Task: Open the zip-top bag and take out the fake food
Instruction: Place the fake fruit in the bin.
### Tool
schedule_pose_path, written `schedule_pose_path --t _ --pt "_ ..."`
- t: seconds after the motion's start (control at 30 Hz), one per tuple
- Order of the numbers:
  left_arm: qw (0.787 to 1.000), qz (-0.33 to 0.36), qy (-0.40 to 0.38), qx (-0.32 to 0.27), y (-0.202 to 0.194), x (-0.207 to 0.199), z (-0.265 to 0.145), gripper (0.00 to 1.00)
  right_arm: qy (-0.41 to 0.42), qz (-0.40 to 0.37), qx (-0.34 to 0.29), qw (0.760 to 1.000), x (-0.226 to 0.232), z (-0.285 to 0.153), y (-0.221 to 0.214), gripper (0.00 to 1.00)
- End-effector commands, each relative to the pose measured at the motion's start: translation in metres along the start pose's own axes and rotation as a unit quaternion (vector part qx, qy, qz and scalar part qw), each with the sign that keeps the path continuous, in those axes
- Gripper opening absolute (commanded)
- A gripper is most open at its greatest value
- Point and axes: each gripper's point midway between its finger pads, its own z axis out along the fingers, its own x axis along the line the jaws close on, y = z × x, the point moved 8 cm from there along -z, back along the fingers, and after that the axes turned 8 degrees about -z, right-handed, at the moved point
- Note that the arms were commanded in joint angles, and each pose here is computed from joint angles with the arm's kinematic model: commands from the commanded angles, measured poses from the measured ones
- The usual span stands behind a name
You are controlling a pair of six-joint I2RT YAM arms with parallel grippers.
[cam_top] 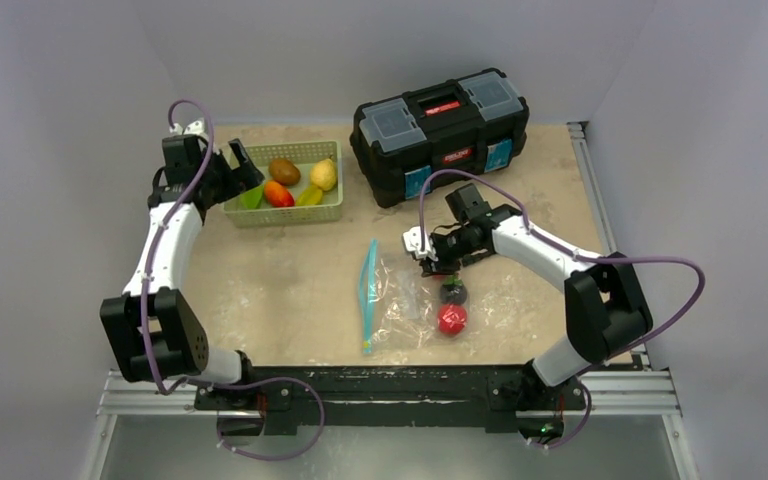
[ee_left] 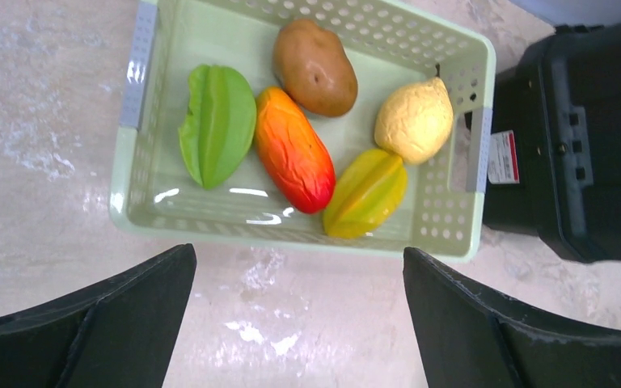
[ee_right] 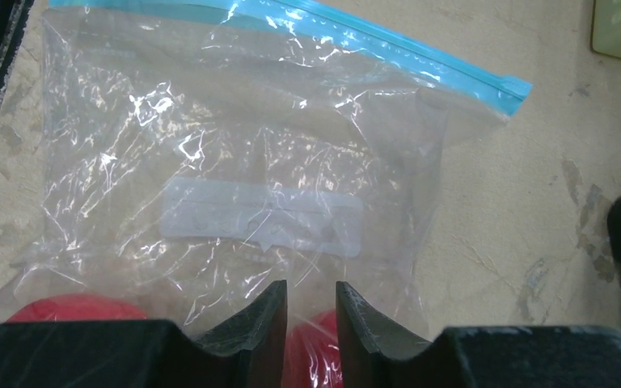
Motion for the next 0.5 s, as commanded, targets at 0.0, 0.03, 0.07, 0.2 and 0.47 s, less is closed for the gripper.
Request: schedule_pose_path --t 0.0,0.03,0.07,0.2,0.47 --pt "0.998 0.007 -0.051 -0.032 0.001 -0.01 -0.025 1.0 -0.016 -0.009 -0.021 1.0 -0.002 -0.013 0.011 0.28" --pt "0.998 0.008 -0.059 -0.036 0.0 -0.012 -0.031 1.0 -0.018 -0.009 -0.021 1.0 -0.002 -0.014 0.011 0.28" --pt "0.997 0.009 -0.065 -0.041 -0.002 -0.014 -0.037 1.0 -0.021 -0.007 -0.021 1.0 -0.001 -0.016 0.01 0.29" --pt "0.994 0.013 -0.094 -0.055 -0.012 -0.017 -0.059 1.0 -0.033 -0.005 -0.021 0.999 0.001 -0.023 0.01 0.31" --pt "0.985 0.019 -0.166 -0.032 -0.047 -0.021 -0.085 1.0 -0.063 0.0 -0.024 0.998 0.007 -0.04 0.01 0.37"
